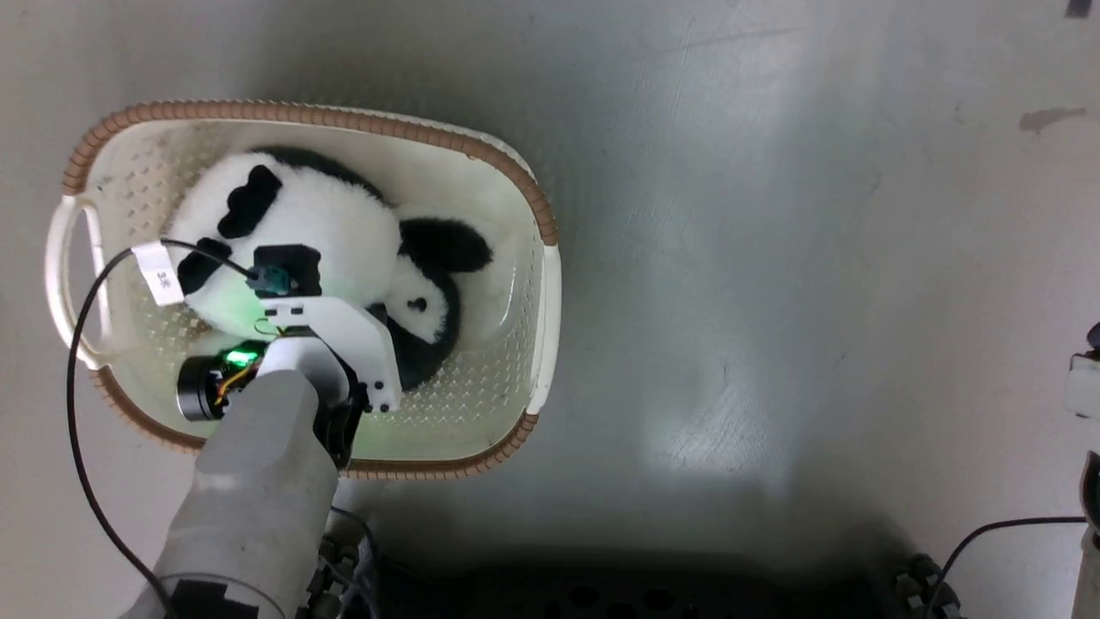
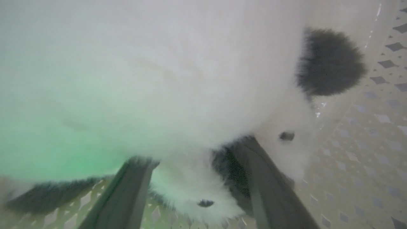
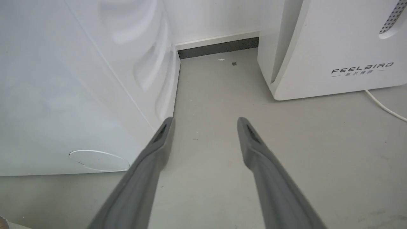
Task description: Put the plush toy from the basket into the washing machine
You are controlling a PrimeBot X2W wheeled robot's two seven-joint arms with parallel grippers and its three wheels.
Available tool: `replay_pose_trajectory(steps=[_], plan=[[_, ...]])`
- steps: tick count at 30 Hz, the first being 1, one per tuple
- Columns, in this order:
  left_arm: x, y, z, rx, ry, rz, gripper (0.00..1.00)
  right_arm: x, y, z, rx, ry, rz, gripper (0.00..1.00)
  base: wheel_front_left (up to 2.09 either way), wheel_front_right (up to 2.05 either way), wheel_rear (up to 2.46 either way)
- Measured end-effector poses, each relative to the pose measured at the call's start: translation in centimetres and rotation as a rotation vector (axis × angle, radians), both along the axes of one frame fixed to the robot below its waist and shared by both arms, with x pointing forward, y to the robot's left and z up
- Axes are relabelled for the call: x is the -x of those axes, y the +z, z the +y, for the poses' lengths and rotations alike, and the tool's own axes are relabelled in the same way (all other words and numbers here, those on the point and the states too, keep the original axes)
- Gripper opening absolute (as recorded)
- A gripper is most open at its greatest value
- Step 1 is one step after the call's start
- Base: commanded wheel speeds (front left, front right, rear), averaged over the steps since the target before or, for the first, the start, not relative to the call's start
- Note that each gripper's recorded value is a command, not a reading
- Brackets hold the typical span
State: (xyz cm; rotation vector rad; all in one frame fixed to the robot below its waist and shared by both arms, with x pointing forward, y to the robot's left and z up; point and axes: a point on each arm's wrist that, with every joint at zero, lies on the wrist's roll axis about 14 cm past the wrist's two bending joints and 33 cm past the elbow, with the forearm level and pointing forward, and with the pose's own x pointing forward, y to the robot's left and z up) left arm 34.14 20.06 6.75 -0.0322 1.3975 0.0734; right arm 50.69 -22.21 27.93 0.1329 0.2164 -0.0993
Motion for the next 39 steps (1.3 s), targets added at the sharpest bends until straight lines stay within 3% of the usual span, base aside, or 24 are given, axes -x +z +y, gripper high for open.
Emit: replay_pose_trajectory(steps=[6, 7, 8, 19, 39], plan=[[0.3, -1.3, 0.2, -0.001, -0.017, 0.025, 1.0, 0.0, -1.3, -0.6, -0.007, -0.025, 0.002, 1.0, 0.0, 0.0, 0.0], [0.3, -1.5, 0.3, -0.004, -0.026, 0.019, 0.95, 0.0, -1.4, -0.7, -0.008, -0.027, 0.003, 1.0, 0.0, 0.0, 0.0], [0.4, -1.6, 0.3, -0.005, -0.029, 0.022, 0.0, -0.1, -1.6, -0.7, -0.009, -0.03, 0.003, 1.0, 0.0, 0.0, 0.0], [-0.6, 0.1, 0.1, 0.003, -0.043, -0.028, 0.0, -0.8, 0.8, -0.9, -0.012, -0.039, -0.053, 1.0, 0.0, 0.0, 0.0], [-5.0, 10.6, -1.0, 0.066, -0.047, -0.385, 0.0, 0.3, 9.3, 0.1, -0.09, -0.031, -0.147, 1.0, 0.0, 0.0, 0.0]])
